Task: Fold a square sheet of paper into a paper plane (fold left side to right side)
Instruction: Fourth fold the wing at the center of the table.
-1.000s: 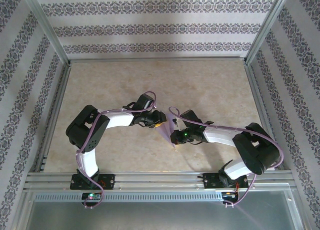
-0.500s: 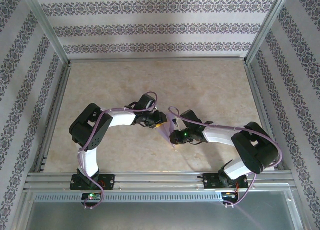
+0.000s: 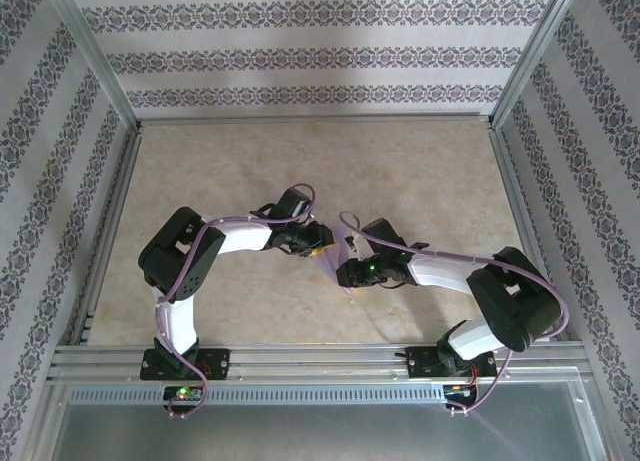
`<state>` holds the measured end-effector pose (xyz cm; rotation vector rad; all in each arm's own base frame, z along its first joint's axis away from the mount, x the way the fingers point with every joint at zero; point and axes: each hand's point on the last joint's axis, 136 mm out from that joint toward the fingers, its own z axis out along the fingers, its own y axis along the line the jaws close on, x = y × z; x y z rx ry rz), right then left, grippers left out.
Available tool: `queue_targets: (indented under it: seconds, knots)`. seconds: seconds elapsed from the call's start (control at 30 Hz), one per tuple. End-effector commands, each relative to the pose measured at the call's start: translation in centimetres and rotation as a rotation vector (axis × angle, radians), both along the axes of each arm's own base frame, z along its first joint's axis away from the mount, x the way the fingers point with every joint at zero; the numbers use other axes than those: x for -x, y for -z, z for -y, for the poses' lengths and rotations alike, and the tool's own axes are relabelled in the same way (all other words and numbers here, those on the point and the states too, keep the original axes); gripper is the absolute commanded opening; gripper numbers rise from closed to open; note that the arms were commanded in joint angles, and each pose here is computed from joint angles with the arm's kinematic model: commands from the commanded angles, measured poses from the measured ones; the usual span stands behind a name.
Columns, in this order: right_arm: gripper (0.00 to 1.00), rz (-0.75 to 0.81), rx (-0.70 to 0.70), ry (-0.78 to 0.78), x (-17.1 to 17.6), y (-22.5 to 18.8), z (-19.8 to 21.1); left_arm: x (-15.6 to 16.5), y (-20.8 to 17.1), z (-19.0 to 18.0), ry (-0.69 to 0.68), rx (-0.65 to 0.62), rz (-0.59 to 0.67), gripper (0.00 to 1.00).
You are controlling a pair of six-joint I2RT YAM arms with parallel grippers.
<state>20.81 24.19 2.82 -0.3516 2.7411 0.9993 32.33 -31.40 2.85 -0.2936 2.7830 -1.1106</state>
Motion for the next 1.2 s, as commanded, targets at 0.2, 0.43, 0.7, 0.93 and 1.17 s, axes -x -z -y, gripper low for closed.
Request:
queue_targets:
  seconds: [0.2, 0.43, 0.7, 0.93, 1.17]
  knots:
    - [0.41, 0.057, -0.090, 0.069, -2.5, -4.3, 0.3, 0.8, 1.6, -0.7, 0.016, -0.074, -0.029, 0.36]
    - [0.38, 0.021, -0.119, 0.092, -3.7, -4.7, -0.1, 0.7, 1.4, -0.7, 0.015, -0.074, -0.024, 0.36]
    - [0.36, 0.002, 0.123, 0.109, -2.0, -3.0, 1.3, 0.7, 1.3, -0.7, 0.016, -0.079, -0.023, 0.36]
    - [0.36, 0.042, 0.422, 0.128, 0.1, -2.8, 2.7, 0.8, 1.1, -0.8, 0.014, -0.080, -0.020, 0.36]
    - [0.34, 0.056, 0.528, 0.109, 1.3, -1.6, 1.3, 0.8, 0.9, -0.8, 0.016, -0.078, -0.017, 0.36]
